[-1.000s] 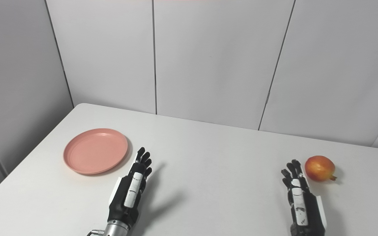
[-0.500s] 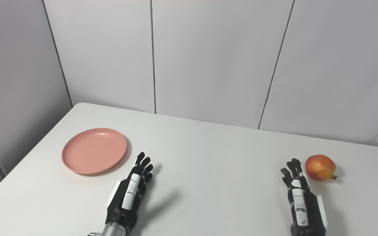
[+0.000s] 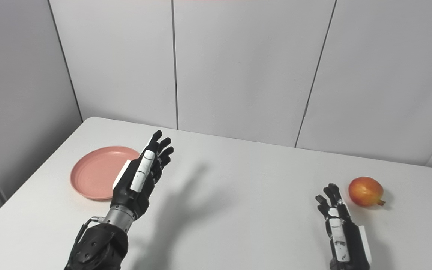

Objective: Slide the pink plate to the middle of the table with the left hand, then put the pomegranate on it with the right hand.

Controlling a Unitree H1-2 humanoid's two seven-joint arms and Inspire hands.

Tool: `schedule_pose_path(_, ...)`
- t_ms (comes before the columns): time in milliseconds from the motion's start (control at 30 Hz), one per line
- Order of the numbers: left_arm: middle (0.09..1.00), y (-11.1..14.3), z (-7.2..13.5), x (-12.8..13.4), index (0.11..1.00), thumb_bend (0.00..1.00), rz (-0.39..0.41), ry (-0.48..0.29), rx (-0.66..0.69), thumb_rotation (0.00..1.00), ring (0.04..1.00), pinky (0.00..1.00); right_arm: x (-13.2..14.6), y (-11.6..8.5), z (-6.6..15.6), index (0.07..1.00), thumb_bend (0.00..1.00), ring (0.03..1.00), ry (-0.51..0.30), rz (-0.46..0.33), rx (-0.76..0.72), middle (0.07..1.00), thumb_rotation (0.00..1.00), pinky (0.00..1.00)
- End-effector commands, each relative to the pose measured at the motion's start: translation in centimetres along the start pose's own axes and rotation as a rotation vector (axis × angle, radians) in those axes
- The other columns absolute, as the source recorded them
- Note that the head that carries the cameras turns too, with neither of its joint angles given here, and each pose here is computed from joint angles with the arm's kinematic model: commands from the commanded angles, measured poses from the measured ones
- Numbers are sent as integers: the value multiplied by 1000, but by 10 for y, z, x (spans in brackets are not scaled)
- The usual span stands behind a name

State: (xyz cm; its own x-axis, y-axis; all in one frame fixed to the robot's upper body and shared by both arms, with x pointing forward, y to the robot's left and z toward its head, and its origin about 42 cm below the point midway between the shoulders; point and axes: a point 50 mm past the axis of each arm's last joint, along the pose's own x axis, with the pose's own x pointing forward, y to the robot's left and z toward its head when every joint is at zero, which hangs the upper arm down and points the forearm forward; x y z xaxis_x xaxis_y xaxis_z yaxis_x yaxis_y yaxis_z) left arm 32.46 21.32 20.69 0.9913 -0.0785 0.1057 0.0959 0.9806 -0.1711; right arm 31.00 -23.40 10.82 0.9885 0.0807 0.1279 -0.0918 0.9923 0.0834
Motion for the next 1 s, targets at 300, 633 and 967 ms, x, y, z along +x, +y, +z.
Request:
schedule_pose_path(300,889,54,70,37,914,916,-102,-123,98,813,880,878,-21,2,-26,940,818,903,111,-4,27,952,831,940)
schedule_pose_path(633,904,125,101,65,940,911,-19,-173,145,803,888,864,-21,-2,-28,934,812,892,116,1,32,943,818,929)
schedule_pose_path(967,884,185,111,82,950,915,103,-180,128,745,890,924,-25,-5,-26,933,811,873,124,-3,23,924,819,906)
